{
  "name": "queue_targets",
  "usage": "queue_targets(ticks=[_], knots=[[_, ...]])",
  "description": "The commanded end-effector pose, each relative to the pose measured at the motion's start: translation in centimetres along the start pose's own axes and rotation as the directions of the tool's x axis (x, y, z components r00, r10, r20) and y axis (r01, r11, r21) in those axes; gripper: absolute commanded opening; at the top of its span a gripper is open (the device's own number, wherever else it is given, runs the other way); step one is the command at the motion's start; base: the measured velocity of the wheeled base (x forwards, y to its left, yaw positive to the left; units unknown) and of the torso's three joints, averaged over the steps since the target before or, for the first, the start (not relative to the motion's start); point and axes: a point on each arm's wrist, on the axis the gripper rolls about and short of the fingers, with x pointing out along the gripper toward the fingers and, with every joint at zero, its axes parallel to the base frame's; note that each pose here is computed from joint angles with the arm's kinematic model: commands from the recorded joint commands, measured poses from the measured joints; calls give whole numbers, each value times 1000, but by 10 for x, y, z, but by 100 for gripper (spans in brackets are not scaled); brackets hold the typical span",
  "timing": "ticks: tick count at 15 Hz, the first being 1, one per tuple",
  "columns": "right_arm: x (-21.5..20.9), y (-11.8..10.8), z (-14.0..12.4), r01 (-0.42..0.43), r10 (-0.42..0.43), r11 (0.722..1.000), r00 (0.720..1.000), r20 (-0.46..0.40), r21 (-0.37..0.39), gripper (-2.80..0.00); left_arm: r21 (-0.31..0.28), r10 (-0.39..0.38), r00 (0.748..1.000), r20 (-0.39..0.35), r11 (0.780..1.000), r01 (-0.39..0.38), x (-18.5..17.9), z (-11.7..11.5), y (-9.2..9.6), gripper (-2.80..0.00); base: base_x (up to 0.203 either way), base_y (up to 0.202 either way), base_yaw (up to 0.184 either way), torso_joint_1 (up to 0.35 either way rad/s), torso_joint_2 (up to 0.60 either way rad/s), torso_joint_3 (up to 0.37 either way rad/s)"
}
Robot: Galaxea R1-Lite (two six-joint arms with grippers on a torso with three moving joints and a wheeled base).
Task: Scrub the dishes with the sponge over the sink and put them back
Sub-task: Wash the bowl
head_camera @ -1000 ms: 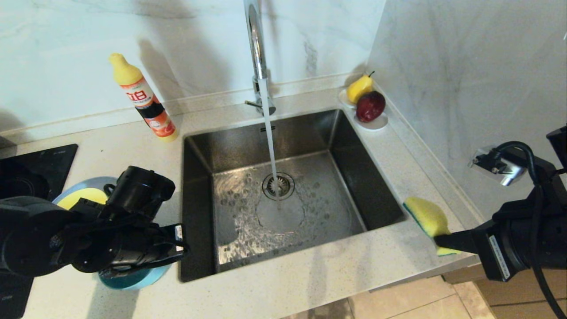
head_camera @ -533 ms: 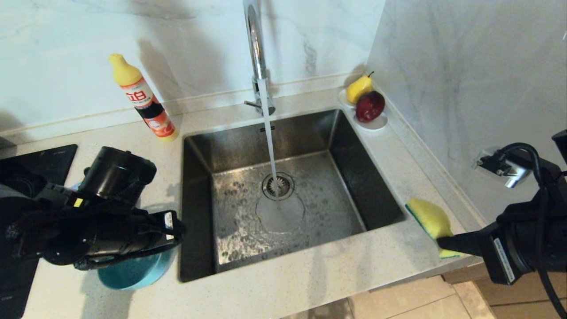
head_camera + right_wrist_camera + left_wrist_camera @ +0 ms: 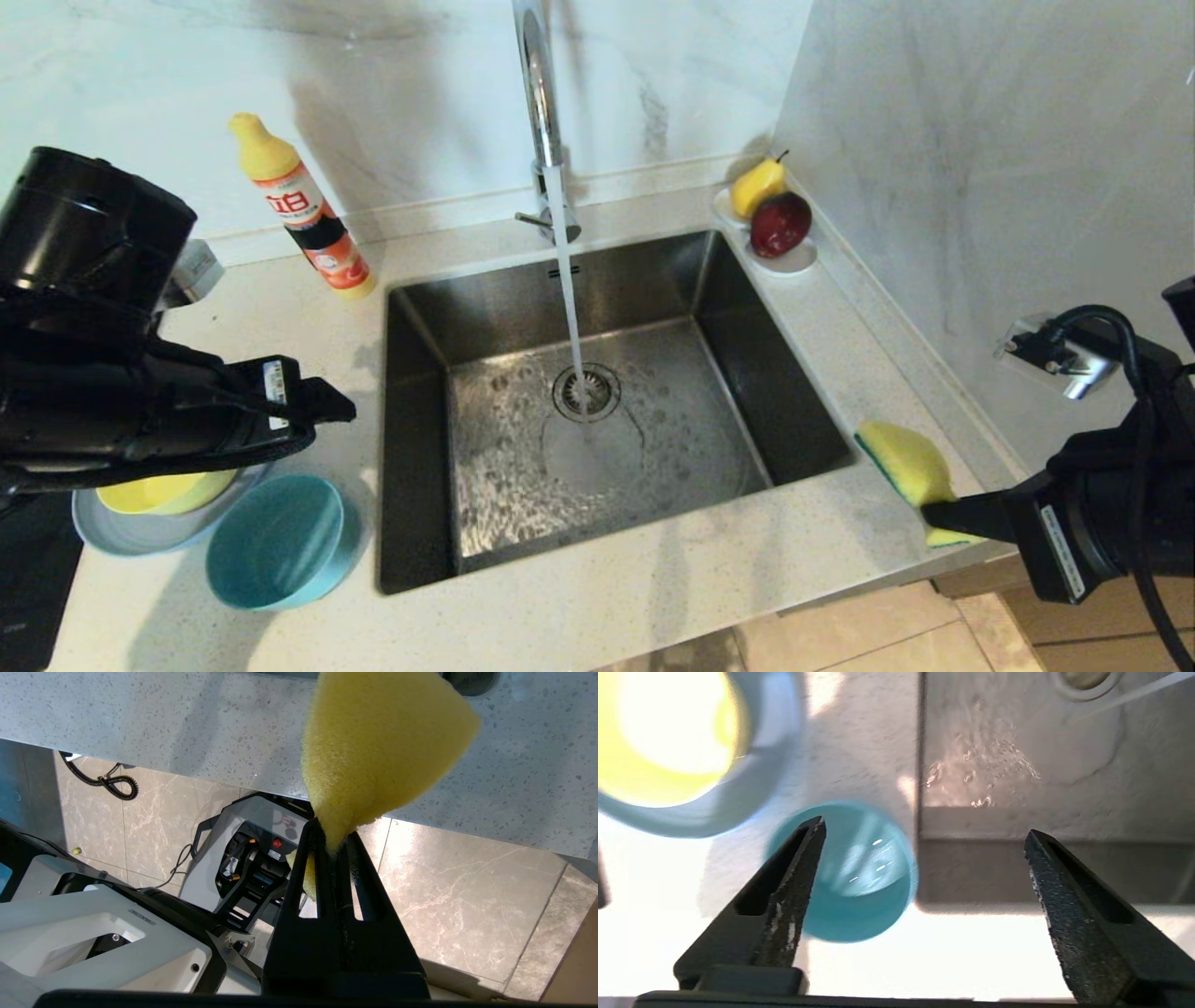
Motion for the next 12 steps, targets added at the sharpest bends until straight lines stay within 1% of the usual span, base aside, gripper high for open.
queue_targets(ticks=[1, 4, 6, 7, 9, 12], knots=[[2, 0, 2, 0, 0, 1000, 1000, 1, 0, -280, -23, 83, 996, -25, 996, -84, -2, 0, 17, 0, 0, 0, 0, 0, 0, 0], [10, 1, 5, 1, -1, 1000, 1000, -15, 3, -280, -57, 179, 982, -59, 982, -182, 6, 0, 39, 0, 0, 0, 0, 0, 0, 0], [13, 1, 6, -9, 9, 1000, 1000, -25, 4, -280, -65, 226, 968, -106, 970, -234, 14, -8, 51, 0, 0, 0, 0, 0, 0, 0], [14, 1, 6, -8, 8, 1000, 1000, -27, 4, -280, -66, 235, 964, -125, 967, -245, 16, -12, 54, 0, 0, 0, 0, 0, 0, 0], [17, 1, 6, -7, 7, 1000, 999, -38, 4, -280, -58, 237, 951, -197, 966, -252, 19, -23, 59, 0, 0, 0, 0, 0, 0, 0], [19, 1, 8, -7, 7, 1000, 999, -38, 2, -280, -91, 208, 940, -271, 966, -240, 20, -31, 67, 0, 0, 0, 0, 0, 0, 0]])
